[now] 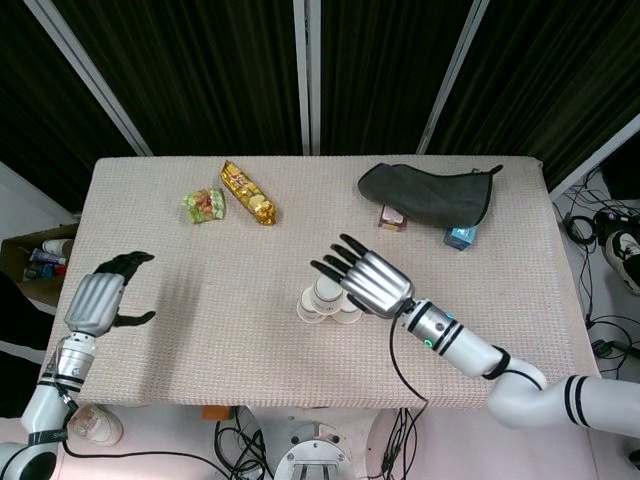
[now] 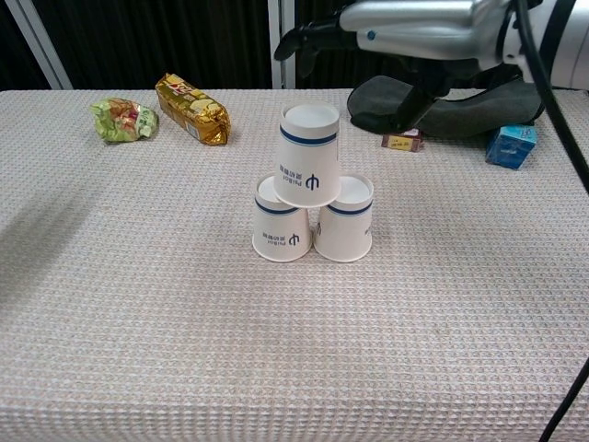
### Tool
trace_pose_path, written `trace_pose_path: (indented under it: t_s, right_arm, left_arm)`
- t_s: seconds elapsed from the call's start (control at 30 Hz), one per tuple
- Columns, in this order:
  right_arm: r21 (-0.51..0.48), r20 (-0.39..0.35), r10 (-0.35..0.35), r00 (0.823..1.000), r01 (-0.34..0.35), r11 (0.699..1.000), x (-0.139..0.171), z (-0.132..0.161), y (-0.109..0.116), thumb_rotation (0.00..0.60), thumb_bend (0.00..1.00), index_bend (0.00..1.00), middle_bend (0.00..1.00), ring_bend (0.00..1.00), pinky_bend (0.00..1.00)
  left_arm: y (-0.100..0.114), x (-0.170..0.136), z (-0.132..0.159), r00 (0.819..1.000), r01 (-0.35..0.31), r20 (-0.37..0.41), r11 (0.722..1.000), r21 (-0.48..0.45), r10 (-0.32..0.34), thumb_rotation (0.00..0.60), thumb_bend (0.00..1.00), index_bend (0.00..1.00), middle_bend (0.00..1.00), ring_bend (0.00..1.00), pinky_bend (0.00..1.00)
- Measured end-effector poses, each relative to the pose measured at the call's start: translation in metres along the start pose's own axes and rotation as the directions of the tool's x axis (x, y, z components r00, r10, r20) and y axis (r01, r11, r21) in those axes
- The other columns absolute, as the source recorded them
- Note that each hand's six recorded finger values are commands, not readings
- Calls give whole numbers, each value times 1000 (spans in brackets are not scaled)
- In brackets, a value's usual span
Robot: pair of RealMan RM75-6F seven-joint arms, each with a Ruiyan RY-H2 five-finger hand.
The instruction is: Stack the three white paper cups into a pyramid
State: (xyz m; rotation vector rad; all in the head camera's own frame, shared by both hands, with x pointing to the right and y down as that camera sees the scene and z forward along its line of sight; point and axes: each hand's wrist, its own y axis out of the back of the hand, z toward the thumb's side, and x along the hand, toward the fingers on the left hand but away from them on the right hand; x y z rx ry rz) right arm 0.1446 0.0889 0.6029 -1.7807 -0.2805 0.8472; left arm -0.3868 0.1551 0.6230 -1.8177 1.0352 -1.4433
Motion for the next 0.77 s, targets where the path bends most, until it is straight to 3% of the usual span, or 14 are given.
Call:
trace_pose_path:
  t_s: [0.1,0.2,0.3,0.33,0.43,0.53,0.67,0.77]
  right_arm:
    - [-8,83,-40,996,41,999,18,-21,7,600,388,87,206,91,112]
    - [-21,203,-84,976,90,996,46,-50,11,600,388,87,209,91,112]
    - [-46,340,-112,934,135,990,87,-81,7,600,388,87,195,87,111]
    - [-58,393,-118,912,153,987,106,-93,3,600,388,87,188,83,112]
    - [-86,493,-133,860,201,976,148,-114,-7,600,388,87,169,66,112]
    - [-119,558,-136,818,241,963,188,-125,-21,600,388,87,164,61,111]
    - [-152,616,-123,778,271,951,241,-129,-43,600,388,87,162,52,112]
    - [-177,632,-107,768,277,945,267,-123,-59,600,388,87,162,52,111]
  left_arm:
    - [5,-1,-10,999,-26,-23,999,46,27,600,129,177,168,160,228]
    - [12,-4,-25,996,-68,-56,992,107,74,600,126,184,169,160,212]
    - [18,-11,-42,990,-106,-81,984,145,119,600,122,194,175,160,210]
    - [20,-13,-46,988,-118,-85,981,152,132,600,121,196,176,160,210]
    - [25,-25,-60,980,-159,-93,971,179,177,600,121,202,177,160,209]
    - [23,-43,-68,973,-181,-106,965,188,203,600,119,202,177,160,209]
    - [14,-70,-71,972,-180,-125,971,157,200,600,114,202,177,160,209]
    - [11,-87,-69,969,-191,-127,971,144,210,600,113,202,177,160,209]
